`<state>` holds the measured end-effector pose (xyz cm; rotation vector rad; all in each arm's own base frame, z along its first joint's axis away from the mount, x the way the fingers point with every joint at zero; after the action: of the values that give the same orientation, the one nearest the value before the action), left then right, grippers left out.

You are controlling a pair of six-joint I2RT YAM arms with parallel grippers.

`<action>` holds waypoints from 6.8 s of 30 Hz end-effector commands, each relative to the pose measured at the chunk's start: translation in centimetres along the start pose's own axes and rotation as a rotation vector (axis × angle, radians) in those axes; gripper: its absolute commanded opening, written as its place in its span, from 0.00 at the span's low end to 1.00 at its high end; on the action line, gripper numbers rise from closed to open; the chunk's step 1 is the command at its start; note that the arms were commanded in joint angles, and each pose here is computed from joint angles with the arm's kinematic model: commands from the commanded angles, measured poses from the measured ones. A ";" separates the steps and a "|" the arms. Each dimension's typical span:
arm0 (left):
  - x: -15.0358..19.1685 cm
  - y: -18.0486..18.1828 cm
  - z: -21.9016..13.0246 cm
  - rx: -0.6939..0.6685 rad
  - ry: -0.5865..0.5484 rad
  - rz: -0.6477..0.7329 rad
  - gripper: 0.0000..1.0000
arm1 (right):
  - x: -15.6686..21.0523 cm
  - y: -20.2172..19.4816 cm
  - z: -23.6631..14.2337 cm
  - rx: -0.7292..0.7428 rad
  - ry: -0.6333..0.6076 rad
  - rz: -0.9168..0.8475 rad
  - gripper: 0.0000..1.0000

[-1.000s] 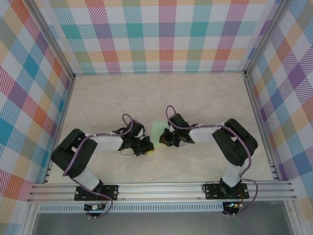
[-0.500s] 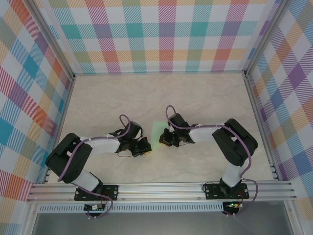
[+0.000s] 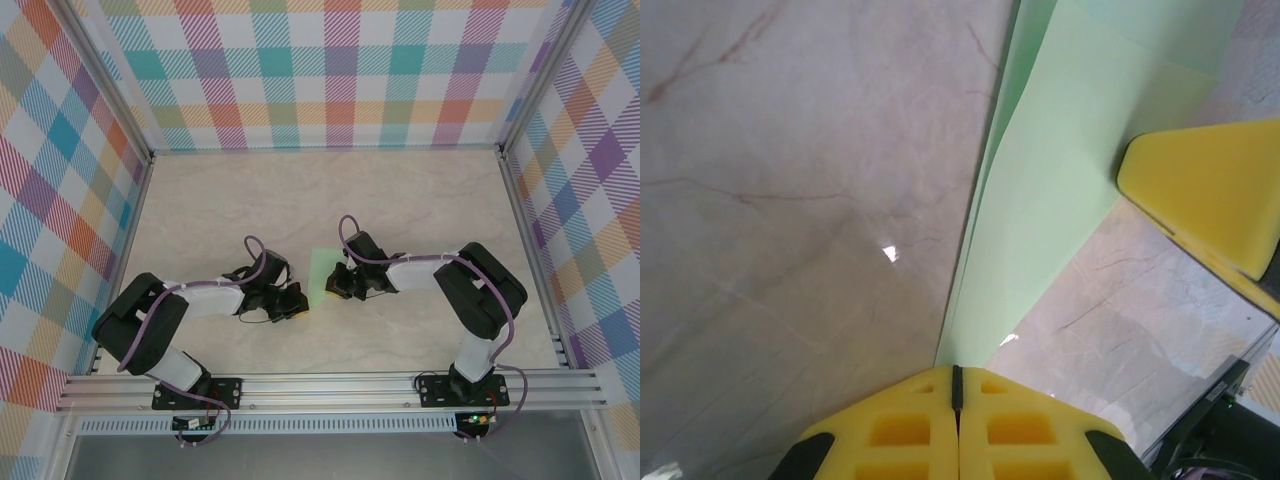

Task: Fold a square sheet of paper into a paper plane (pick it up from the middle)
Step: Third fold the triangle at the center of the table, then fourth fold the wing at the center of the table.

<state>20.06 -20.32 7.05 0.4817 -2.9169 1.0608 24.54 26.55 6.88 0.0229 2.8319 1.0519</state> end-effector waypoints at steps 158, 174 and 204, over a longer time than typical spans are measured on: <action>-5.0 -2.3 1.4 -0.209 -0.173 0.025 0.00 | -2.4 0.2 -1.7 -0.047 0.054 -0.004 0.45; -5.0 -2.7 1.1 -0.192 -0.177 0.032 0.00 | -1.8 0.4 -1.0 -0.125 0.078 0.031 0.33; -4.2 -9.4 -9.5 -0.004 -0.475 0.411 0.73 | -2.1 2.8 -10.7 0.059 -0.280 0.191 0.00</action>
<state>25.88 -19.51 20.47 0.3069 -3.5306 1.0217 25.54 22.05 16.70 0.2663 2.6284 0.9704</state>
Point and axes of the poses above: each hand's point on the last joint's axis, 136 mm out from that joint toward the fingers, its own z axis out along the fingers, its own y axis along the line the jaws close on, x = y × z, the point moved 7 cm from there along -z, back along the fingers, and after that the axes turned 9 degrees about -z, right-handed, at the moved point
